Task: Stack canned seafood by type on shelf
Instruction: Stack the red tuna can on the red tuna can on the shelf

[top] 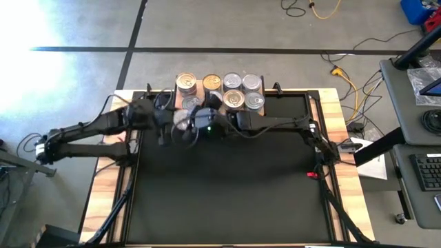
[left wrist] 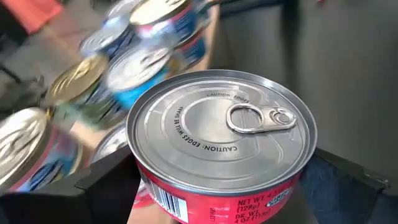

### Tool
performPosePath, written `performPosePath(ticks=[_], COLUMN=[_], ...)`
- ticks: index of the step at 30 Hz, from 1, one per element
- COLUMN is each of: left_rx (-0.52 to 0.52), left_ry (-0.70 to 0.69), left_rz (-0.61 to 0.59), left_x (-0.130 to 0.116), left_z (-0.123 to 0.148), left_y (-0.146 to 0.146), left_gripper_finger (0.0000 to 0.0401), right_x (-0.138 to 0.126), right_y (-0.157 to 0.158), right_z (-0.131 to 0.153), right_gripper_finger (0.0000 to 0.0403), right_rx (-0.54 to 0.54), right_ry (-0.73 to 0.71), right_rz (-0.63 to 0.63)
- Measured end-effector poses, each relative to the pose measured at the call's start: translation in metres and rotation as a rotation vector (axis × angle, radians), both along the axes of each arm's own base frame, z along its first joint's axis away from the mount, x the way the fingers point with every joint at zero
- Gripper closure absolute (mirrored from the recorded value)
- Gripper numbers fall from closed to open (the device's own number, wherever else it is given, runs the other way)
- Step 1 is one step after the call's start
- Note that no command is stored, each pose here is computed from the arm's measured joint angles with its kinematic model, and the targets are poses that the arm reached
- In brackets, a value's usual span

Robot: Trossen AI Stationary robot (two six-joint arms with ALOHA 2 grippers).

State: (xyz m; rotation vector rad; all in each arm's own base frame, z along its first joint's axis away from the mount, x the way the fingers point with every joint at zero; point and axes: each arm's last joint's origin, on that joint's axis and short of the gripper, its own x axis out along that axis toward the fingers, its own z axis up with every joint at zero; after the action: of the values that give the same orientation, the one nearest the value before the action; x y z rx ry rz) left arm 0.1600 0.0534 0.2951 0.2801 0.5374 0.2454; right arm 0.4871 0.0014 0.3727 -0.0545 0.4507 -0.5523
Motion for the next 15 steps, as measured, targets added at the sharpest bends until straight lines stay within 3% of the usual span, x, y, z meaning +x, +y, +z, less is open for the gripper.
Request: performPosePath(ticks=[7, 11, 15], left_rx=[-0.054, -0.109, -0.167], left_ry=[-0.001, -0.026, -0.016], left_rz=[0.052, 0.040, -0.015], left_x=[-0.003, -0.001, 0.009], left_z=[0.006, 0.012, 0.014], left_y=[0.041, 0.059, 0.073], left_gripper_finger=[0.0042, 0.0041, 0.0041], right_x=[0.007, 0.007, 0.005], right_y=[-0.041, -0.058, -0.077], right_z=[-0.016, -0.017, -0.017], right_gripper_finger=[0.0190, 0.0212, 0.0261], right_rx=[0.051, 0.014, -0.050], right_ry=[-0.003, 0.064, 0.126], right_rz=[-0.105, 0.029, 0.089])
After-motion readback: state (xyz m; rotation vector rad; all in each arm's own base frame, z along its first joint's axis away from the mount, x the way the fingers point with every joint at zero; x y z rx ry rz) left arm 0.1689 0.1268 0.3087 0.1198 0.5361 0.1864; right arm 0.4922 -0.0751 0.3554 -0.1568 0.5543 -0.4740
